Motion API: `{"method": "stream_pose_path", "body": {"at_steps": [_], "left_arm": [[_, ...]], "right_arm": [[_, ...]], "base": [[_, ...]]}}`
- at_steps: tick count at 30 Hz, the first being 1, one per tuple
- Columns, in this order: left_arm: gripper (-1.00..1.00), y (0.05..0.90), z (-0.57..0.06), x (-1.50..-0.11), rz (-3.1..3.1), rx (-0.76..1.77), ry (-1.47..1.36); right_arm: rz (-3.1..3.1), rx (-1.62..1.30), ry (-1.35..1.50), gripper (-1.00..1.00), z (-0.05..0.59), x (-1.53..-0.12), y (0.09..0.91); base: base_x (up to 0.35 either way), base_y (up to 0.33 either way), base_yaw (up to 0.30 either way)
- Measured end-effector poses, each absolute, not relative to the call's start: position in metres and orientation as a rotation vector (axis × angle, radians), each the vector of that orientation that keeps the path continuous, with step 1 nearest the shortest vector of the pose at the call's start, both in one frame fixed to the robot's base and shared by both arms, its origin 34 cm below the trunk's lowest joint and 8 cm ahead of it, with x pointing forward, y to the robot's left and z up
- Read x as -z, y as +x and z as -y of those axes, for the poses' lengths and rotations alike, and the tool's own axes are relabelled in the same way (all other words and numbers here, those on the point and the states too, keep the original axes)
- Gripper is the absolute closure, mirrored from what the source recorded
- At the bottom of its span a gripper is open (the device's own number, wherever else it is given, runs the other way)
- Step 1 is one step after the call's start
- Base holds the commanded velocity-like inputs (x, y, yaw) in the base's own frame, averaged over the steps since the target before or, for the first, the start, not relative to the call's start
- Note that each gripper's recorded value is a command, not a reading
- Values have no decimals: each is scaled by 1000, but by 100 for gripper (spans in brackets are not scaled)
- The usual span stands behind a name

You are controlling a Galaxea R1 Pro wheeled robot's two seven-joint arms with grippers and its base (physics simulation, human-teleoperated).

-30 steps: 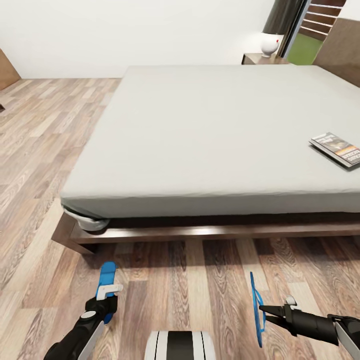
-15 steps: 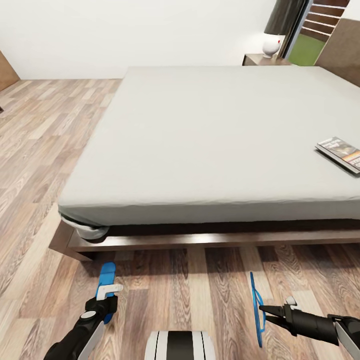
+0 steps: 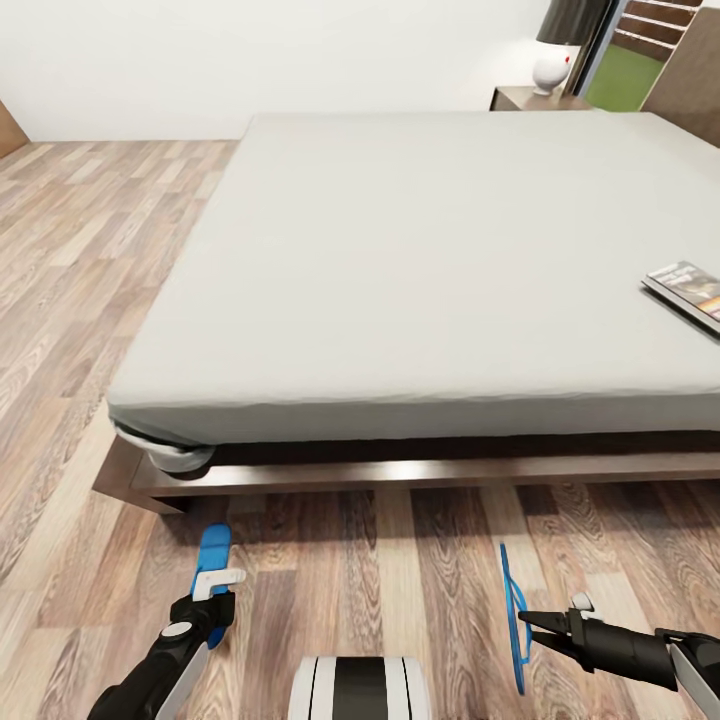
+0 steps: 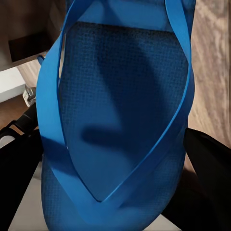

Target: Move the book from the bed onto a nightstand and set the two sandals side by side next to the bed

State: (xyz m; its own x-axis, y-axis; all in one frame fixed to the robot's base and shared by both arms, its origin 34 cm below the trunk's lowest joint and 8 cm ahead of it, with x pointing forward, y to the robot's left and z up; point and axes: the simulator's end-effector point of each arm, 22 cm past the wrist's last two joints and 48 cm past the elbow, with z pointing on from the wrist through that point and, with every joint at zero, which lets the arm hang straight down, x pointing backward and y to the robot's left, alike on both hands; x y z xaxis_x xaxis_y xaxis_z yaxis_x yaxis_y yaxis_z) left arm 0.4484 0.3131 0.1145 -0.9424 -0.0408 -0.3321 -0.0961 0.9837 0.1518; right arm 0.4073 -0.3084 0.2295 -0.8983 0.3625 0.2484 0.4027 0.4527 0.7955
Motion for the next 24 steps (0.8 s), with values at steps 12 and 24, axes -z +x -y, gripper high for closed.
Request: {"method": "stream_pose_path", "body": {"at_steps": [12, 24], "left_arm": [[100, 429, -313, -96, -2845, -241, -94], [100, 417, -312, -85, -2873, -243, -92]], "right_arm": [[2606, 1427, -723, 100, 309, -213, 394], [2584, 1407, -738, 100, 309, -203, 386]], "base": [[0, 0, 0], [0, 0, 0]]}}
